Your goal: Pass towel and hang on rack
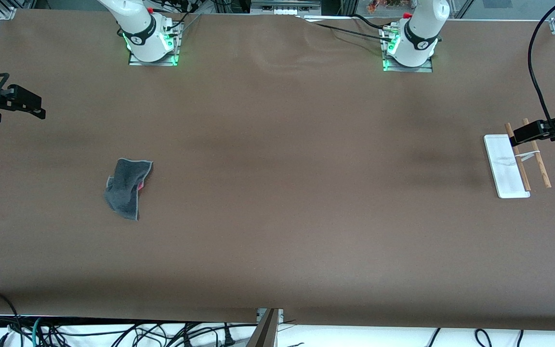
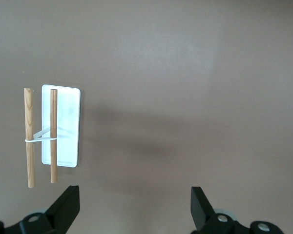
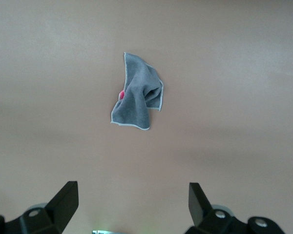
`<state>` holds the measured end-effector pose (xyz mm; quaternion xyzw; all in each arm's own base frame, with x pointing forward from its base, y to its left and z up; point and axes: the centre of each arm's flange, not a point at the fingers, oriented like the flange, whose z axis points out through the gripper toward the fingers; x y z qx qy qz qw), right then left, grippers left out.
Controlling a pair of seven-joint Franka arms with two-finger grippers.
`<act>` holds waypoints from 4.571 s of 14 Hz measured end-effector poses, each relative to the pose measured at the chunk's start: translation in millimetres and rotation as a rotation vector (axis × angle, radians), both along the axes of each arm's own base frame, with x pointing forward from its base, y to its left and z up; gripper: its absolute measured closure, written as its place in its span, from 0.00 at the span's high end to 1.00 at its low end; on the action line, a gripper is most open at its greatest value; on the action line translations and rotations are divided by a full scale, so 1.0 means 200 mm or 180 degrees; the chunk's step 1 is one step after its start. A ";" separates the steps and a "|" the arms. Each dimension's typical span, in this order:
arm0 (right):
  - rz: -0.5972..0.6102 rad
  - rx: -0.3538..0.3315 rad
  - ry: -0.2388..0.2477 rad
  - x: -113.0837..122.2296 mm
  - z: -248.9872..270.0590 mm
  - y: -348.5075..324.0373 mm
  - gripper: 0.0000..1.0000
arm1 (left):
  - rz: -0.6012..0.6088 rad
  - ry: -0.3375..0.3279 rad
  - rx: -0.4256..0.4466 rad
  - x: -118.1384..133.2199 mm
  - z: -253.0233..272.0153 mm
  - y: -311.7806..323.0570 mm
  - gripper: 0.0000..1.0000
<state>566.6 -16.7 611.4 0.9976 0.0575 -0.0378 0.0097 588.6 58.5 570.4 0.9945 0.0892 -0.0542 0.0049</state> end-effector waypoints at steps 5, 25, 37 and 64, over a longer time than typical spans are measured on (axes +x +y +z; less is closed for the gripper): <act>0.0000 0.0000 0.0000 0.00 0.00 0.00 1.00 | -0.0013 0.0005 -0.0002 0.00 -0.01 -0.01 1.00; 0.0038 -0.0048 -0.0101 0.09 -0.08 0.02 1.00 | -0.0048 -0.0080 0.0005 0.03 0.05 -0.04 1.00; 0.0251 -0.0087 0.0127 0.53 -1.17 0.19 1.00 | -0.0046 -0.0082 0.0006 0.03 0.05 -0.04 1.00; 0.0372 -0.0065 -0.0267 0.59 -2.12 0.26 0.57 | -0.0040 -0.0126 0.0044 0.06 0.02 -0.03 1.00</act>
